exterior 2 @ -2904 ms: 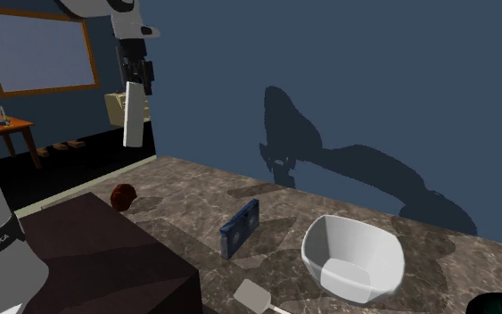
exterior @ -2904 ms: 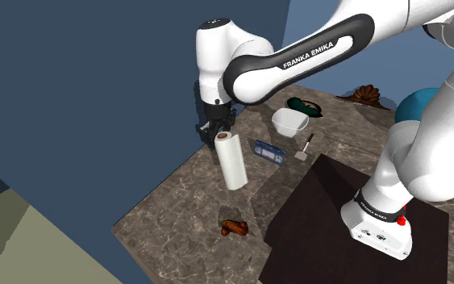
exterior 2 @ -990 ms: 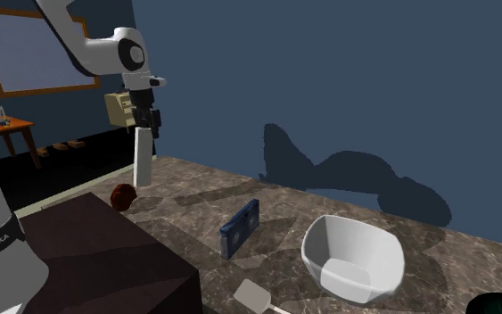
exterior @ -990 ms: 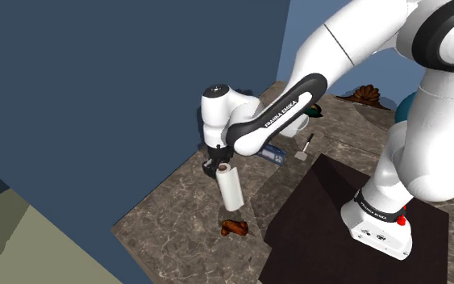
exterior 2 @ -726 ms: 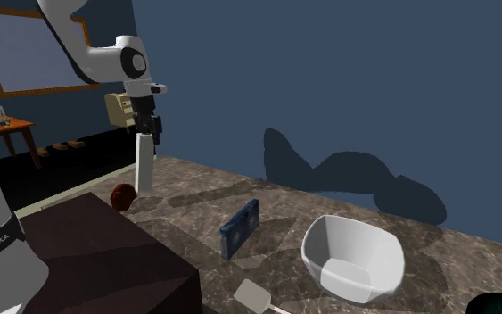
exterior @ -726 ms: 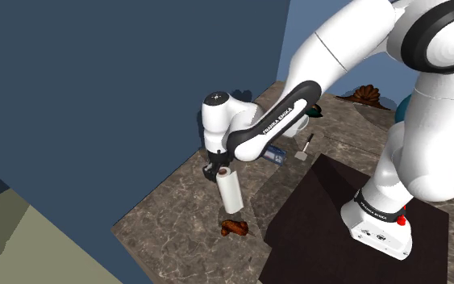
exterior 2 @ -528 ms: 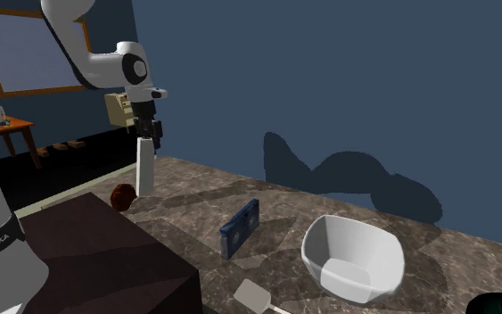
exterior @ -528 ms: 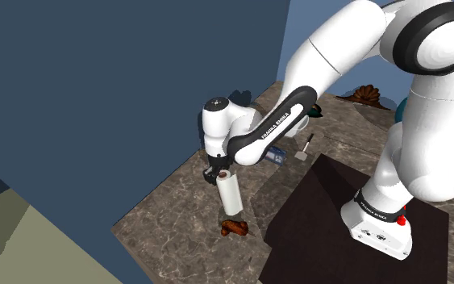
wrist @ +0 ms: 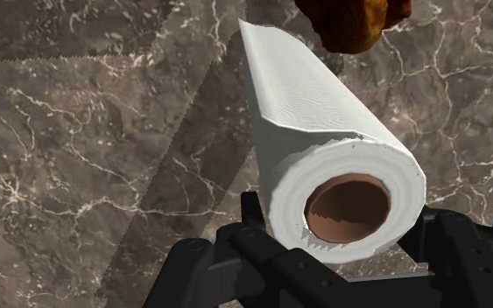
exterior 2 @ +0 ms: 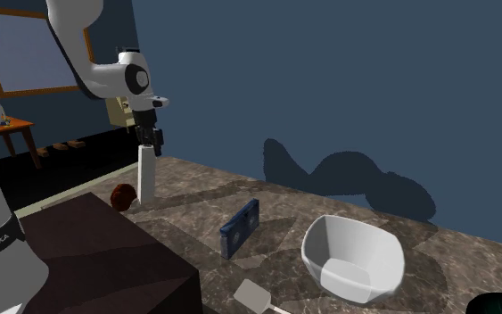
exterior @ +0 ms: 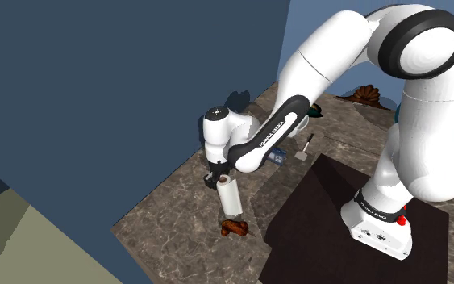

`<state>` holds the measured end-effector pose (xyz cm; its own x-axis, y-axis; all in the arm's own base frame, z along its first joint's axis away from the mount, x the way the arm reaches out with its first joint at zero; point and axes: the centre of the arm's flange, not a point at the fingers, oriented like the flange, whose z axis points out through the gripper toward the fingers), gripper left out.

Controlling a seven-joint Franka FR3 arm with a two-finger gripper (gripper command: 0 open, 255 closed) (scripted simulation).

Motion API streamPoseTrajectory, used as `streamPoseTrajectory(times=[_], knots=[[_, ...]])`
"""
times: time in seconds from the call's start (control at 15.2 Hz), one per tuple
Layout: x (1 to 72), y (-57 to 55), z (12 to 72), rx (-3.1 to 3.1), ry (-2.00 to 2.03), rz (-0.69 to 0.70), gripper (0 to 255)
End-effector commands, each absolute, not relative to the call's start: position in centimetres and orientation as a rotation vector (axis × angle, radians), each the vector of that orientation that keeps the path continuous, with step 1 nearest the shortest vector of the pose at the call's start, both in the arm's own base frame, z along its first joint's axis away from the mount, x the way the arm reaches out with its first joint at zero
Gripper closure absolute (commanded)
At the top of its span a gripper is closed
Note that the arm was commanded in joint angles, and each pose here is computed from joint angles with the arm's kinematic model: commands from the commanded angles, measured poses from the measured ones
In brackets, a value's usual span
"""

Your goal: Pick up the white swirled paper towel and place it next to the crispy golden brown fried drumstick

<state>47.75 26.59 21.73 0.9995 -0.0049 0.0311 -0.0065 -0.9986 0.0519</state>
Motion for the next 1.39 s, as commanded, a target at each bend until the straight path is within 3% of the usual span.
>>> streamPoseTrajectory(times=[0.0, 0.2, 0.26, 0.59, 0.86, 1.32], knots=[[47.8, 26.6, 21.7, 3.089, -0.009, 0.048, 255], [47.8, 26.6, 21.7, 3.089, -0.009, 0.048, 255], [47.8, 26.6, 21.7, 3.089, -0.009, 0.048, 0], [47.8, 26.6, 21.7, 3.089, -0.009, 0.048, 0], [47.6, 26.9, 26.7, 3.089, -0.009, 0.048, 0], [47.6, 26.9, 26.7, 3.089, -0.009, 0.048, 0]])
